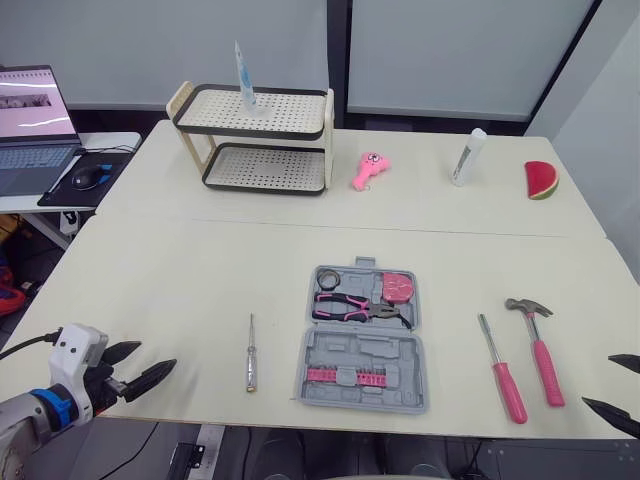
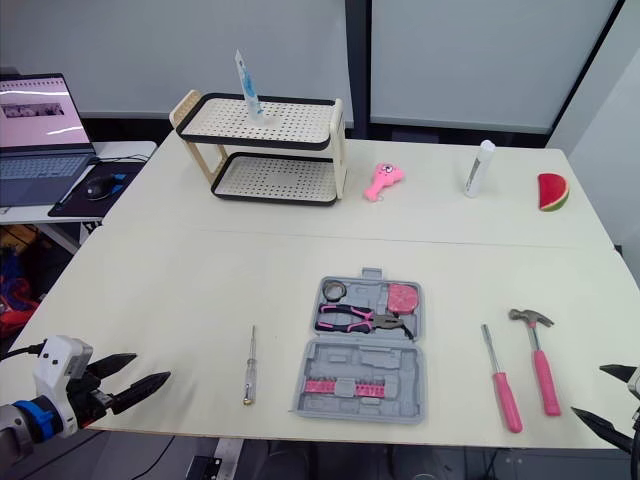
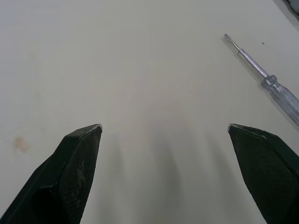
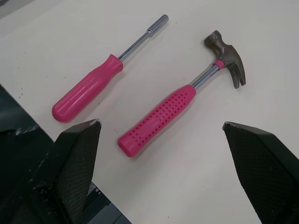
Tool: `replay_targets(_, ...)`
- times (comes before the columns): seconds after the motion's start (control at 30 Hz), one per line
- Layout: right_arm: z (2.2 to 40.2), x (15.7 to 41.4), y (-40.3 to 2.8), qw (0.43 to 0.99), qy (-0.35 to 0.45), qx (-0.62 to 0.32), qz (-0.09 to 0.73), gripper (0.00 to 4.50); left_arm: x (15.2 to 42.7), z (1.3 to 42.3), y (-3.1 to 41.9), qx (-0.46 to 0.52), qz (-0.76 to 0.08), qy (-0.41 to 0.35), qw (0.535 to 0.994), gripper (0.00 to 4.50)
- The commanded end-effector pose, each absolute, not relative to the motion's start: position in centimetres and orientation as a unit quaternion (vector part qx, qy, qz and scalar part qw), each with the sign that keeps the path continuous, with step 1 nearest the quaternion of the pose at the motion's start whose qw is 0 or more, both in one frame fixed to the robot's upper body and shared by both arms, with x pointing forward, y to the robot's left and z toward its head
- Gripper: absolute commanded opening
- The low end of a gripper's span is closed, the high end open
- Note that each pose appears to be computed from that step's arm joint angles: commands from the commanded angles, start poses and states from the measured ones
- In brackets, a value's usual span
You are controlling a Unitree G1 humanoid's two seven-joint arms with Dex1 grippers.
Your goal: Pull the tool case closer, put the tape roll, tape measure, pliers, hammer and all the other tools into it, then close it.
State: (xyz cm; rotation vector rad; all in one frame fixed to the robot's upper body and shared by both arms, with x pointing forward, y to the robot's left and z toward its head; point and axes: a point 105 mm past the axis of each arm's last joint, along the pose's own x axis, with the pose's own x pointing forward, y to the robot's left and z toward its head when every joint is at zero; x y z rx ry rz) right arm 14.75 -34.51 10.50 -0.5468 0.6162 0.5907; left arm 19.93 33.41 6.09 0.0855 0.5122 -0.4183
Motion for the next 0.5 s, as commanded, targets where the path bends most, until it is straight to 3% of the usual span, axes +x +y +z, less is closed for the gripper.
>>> replay_targets(0.03, 11.4, 15.1, -34.5, 0.866, 0.286, -0.286, 0.295, 4.45, 20.0, 7.6, 33.8, 0.052, -0.194, 0.229, 0.952, 4.50)
replay_targets(0.17, 12.9, 17.1, -32.5, 0.861, 0.242, -0.307, 0.325, 4.45, 19.5, 7.5, 33.4, 0.046, -0.189, 0.230, 0.953, 4.50)
replay_targets(0.33, 15.1, 19.1, -26.8, 0.834, 0.193, -0.300, 0.422, 4.45, 18.5, 7.2, 31.9, 0.024, -0.178, 0.230, 0.957, 4.50)
replay_targets(0.5, 17.6, 20.2, -19.3, 0.759, 0.132, -0.313, 0.556, 4.45, 17.9, 7.2, 28.8, -0.008, -0.148, 0.205, 0.967, 4.50)
